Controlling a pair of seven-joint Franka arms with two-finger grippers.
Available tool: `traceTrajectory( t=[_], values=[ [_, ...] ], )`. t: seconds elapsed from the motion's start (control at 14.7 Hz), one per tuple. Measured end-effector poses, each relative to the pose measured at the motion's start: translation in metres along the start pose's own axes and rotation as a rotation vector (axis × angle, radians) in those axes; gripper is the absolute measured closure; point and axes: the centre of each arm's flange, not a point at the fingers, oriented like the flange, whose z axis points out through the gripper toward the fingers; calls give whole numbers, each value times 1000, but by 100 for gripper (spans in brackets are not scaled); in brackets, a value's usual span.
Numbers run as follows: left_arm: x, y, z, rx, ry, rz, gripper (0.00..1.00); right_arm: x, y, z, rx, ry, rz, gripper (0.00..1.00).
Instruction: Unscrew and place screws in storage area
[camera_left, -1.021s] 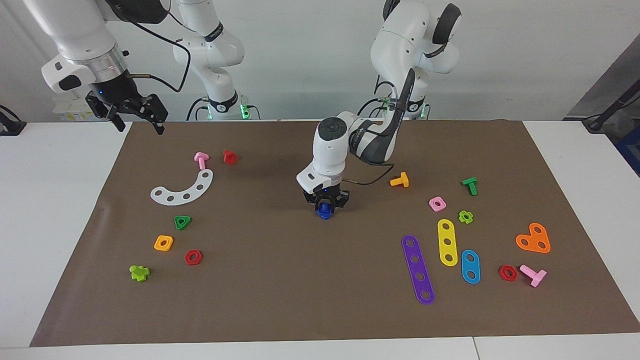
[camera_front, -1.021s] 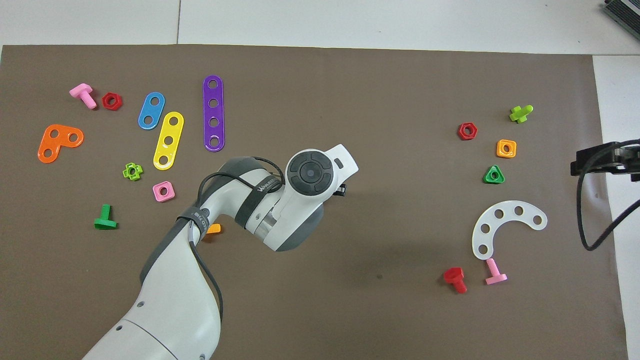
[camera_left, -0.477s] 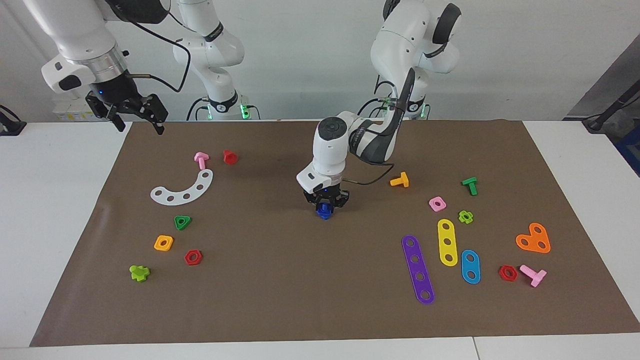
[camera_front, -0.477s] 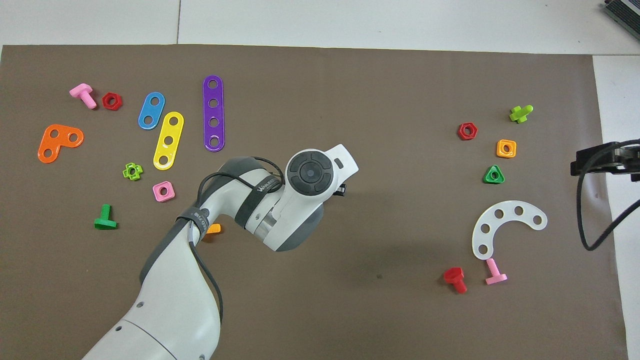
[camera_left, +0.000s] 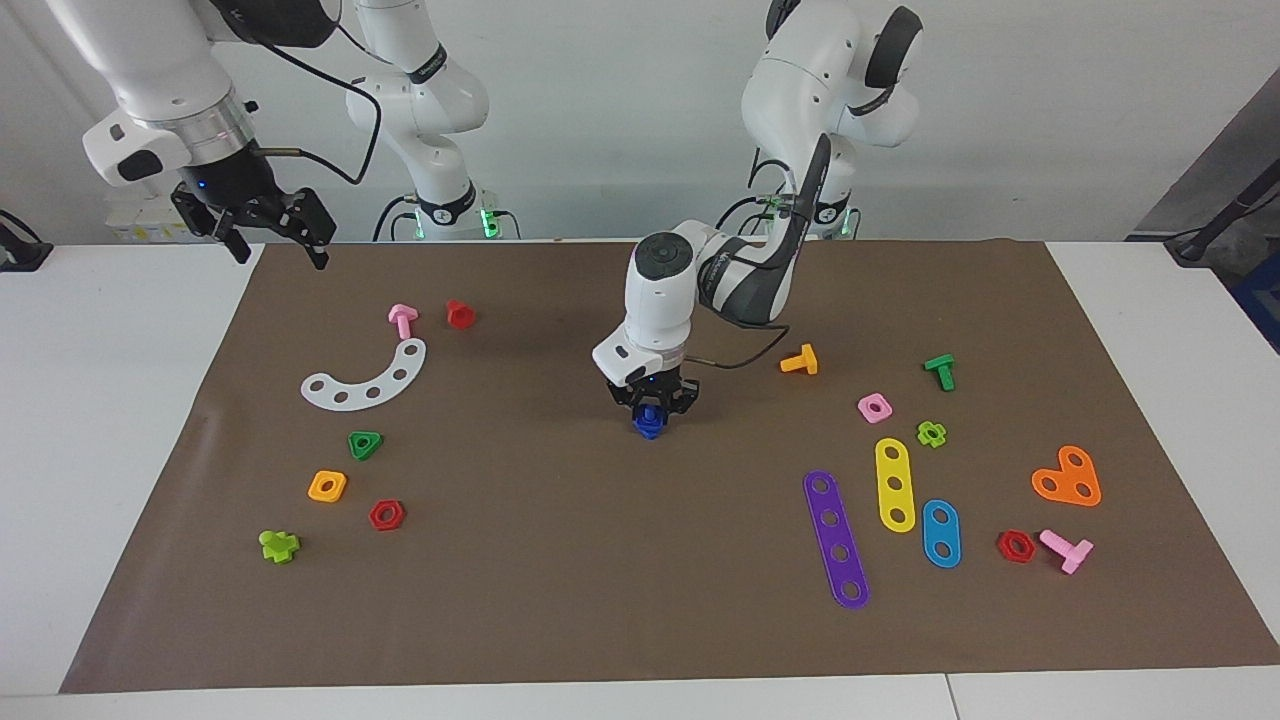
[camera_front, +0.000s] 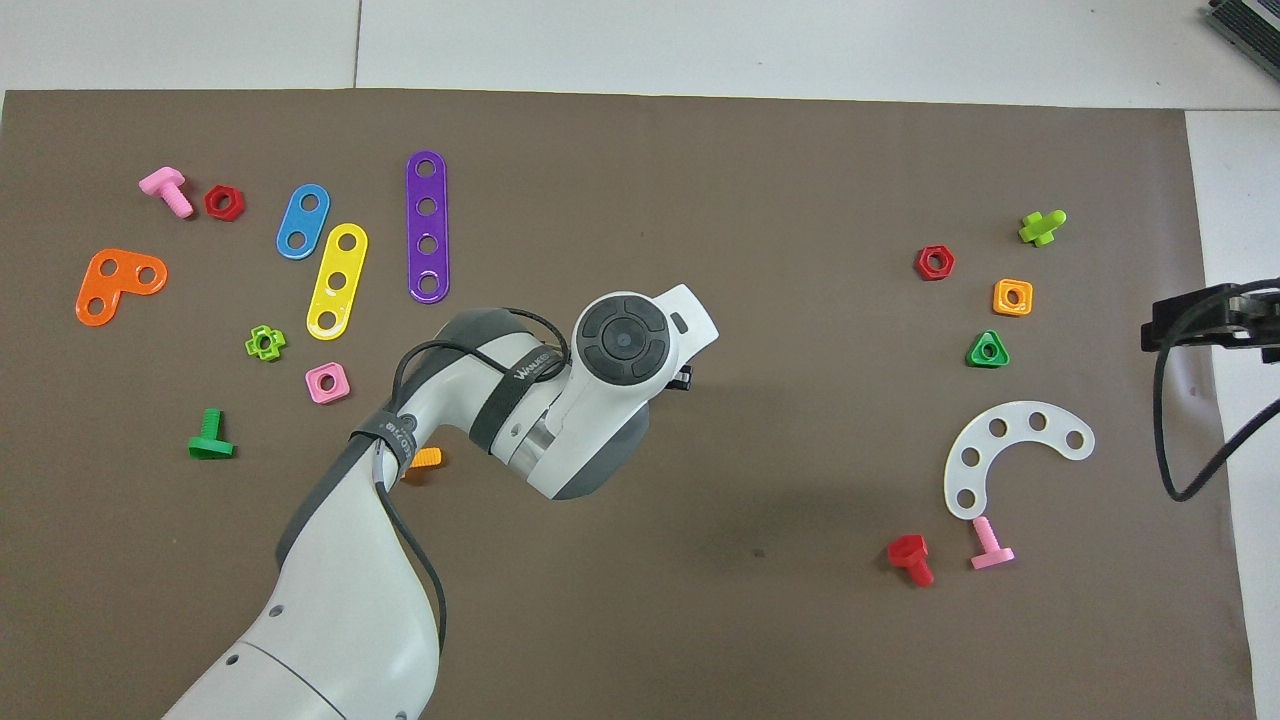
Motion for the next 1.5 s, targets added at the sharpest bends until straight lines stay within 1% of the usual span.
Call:
traceTrajectory(
  t=[0.61, 0.75, 1.09, 1.29, 1.5],
  values=[
    [8, 1, -25, 27, -44, -4, 52, 0, 0, 0, 0, 0, 0, 0],
    [11, 2, -34, 33, -59, -8, 52, 0, 0, 0, 0, 0, 0, 0],
    [21, 0, -63, 22, -72, -30, 52, 0, 0, 0, 0, 0, 0, 0],
    [33, -25, -84, 15, -65, -65, 52, 0, 0, 0, 0, 0, 0, 0],
    [46, -68, -106, -6, -58, -65, 52, 0, -1, 1, 0, -3, -2, 0]
  ],
)
